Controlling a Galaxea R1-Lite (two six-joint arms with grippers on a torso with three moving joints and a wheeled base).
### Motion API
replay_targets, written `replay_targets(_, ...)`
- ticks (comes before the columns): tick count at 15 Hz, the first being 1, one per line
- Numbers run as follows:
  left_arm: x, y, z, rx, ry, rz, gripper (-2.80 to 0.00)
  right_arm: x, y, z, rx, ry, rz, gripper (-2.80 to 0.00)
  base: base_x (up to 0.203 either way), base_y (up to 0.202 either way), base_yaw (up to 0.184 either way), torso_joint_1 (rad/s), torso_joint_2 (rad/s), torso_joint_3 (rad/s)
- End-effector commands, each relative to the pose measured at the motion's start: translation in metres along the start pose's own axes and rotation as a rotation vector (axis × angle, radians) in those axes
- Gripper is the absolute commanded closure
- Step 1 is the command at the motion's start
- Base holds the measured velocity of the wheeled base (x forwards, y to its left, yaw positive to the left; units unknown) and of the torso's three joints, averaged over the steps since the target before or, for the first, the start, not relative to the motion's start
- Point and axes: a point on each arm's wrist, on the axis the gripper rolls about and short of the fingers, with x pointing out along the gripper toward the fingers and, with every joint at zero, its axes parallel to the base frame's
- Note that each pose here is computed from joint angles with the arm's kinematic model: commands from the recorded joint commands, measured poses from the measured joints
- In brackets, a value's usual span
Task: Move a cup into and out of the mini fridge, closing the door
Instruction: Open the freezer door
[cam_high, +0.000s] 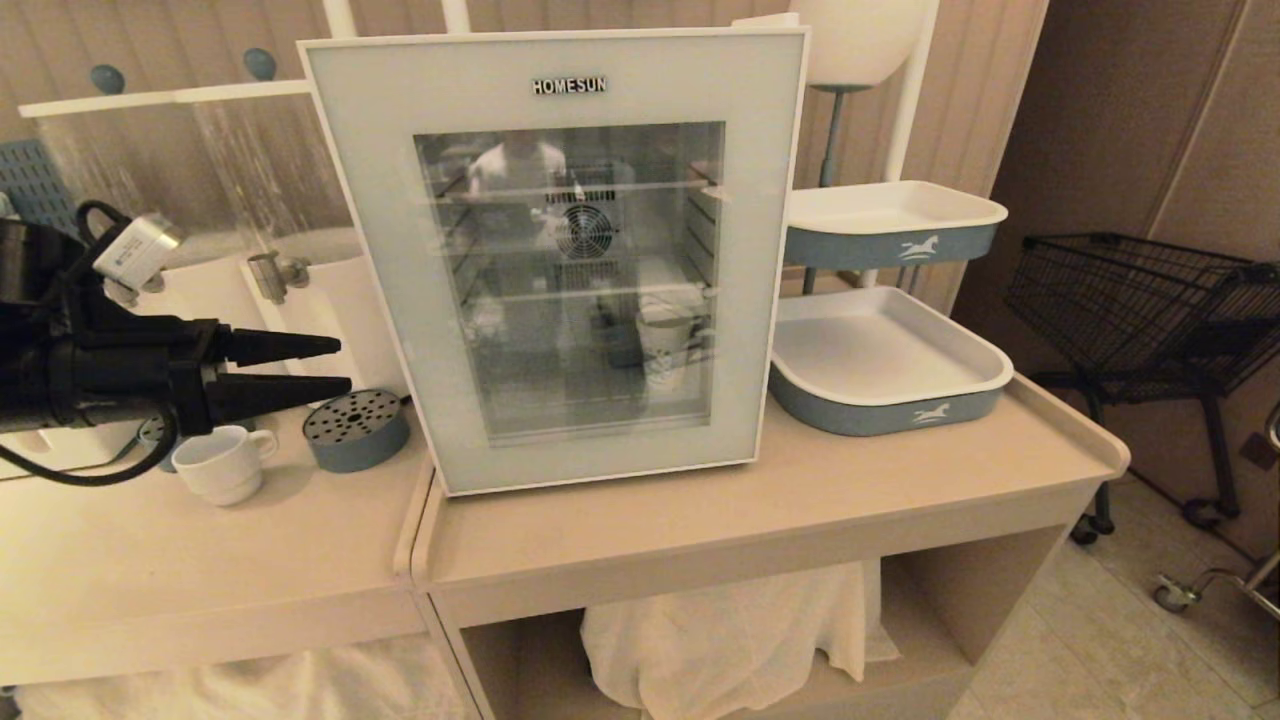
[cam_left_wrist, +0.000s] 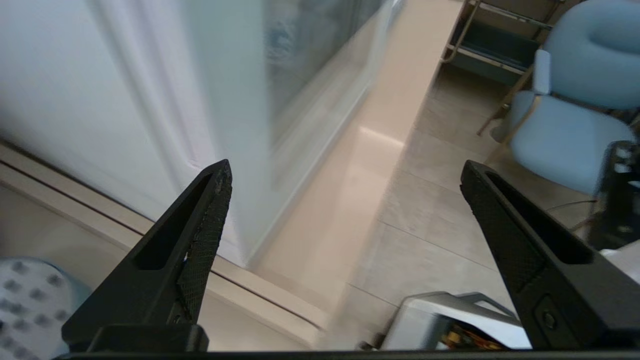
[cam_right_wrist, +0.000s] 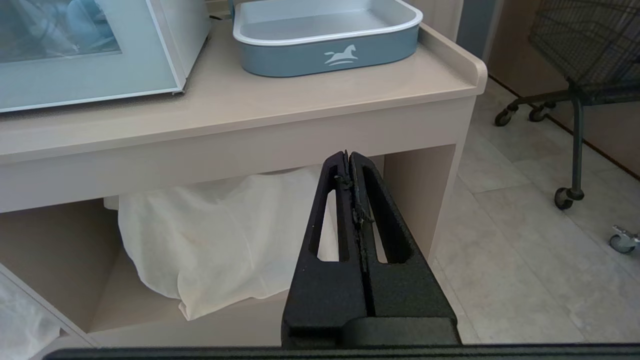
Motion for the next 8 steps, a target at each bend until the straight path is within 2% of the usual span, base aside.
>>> replay_targets(1,0.006,0.019,-0.011,0.013,-0.018,-0.014,-2.8,0.0,0.0,0.0,0.0,0.0,0.0,0.0,0.0,0.0,0.0,0.0,0.0,0.0)
replay_targets(4,0.015,0.04,-0.024,0.015,-0.039,-0.051,-2.8,0.0,0.0,0.0,0.0,-0.001,0.0,0.0,0.0,0.0,0.0,0.0,0.0,0.0)
replay_targets(6,0.02,0.05,-0.024,0.023,-0.07,-0.102,-2.8,0.0,0.0,0.0,0.0,0.0,0.0,0.0,0.0,0.0,0.0,0.0,0.0,0.0)
replay_targets(8,0.027,0.052,-0.023,0.022,-0.089,-0.153,-2.8,0.0,0.0,0.0,0.0,-0.002,0.0,0.0,0.0,0.0,0.0,0.0,0.0,0.0)
